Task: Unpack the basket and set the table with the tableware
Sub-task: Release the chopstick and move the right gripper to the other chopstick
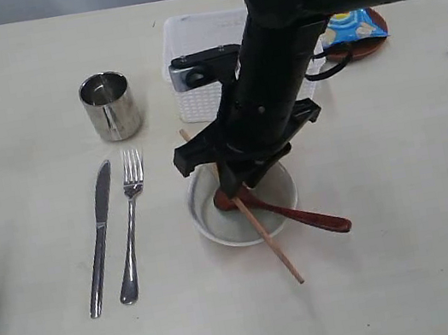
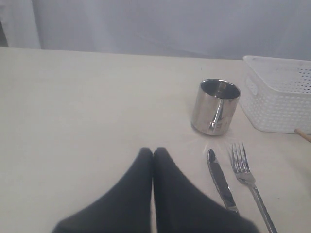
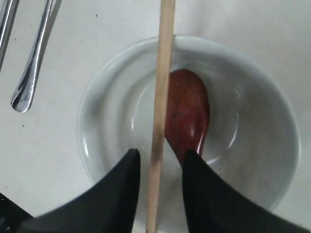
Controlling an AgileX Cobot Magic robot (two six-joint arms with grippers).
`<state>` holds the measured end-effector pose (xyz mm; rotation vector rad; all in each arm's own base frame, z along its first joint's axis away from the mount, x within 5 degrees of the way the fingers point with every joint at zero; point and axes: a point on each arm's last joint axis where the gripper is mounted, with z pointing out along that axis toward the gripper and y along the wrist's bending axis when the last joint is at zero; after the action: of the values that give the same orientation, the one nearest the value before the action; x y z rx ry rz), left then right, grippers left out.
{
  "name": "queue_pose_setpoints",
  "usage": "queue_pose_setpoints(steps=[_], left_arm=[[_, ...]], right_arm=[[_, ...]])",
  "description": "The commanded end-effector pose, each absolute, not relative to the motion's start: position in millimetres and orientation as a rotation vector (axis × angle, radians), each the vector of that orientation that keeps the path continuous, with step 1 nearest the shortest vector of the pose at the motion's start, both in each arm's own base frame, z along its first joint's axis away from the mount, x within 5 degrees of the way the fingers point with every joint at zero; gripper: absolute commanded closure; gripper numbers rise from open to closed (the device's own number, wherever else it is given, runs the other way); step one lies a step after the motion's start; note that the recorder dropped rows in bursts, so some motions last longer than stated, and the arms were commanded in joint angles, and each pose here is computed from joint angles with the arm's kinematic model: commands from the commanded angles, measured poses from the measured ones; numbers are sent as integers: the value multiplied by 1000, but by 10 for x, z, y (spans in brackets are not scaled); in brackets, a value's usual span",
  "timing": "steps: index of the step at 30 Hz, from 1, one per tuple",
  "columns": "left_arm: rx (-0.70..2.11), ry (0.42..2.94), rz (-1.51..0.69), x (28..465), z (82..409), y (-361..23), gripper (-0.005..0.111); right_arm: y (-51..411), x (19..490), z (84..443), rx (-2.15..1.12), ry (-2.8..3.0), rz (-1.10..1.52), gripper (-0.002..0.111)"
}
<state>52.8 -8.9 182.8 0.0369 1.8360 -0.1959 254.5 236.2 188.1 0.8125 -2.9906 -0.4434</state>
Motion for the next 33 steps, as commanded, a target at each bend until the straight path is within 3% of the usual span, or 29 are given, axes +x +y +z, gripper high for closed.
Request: queue_pose_setpoints(steps=[1, 7, 12, 17, 25, 33], left_arm=[[44, 1834, -196, 526, 1820, -91, 107], [44, 1834, -196, 526, 1820, -91, 107], [44, 1834, -196, 526, 1820, -91, 107], [44, 1834, -196, 526, 1820, -91, 107], [44, 1834, -196, 526, 1820, -91, 107], [44, 1834, -196, 526, 1820, -91, 107]], right_arm=[[2250, 2597, 2212, 863, -3034, -415, 78], [1761, 2816, 2631, 741, -3214, -377, 78], [1039, 3117, 2686, 359, -3349, -195, 78], [219, 3408, 2452, -73, -3348, -135, 78], [-664, 3616, 1767, -399, -3237, -95, 78], [-987, 3662, 1385, -212, -3236, -64, 69]])
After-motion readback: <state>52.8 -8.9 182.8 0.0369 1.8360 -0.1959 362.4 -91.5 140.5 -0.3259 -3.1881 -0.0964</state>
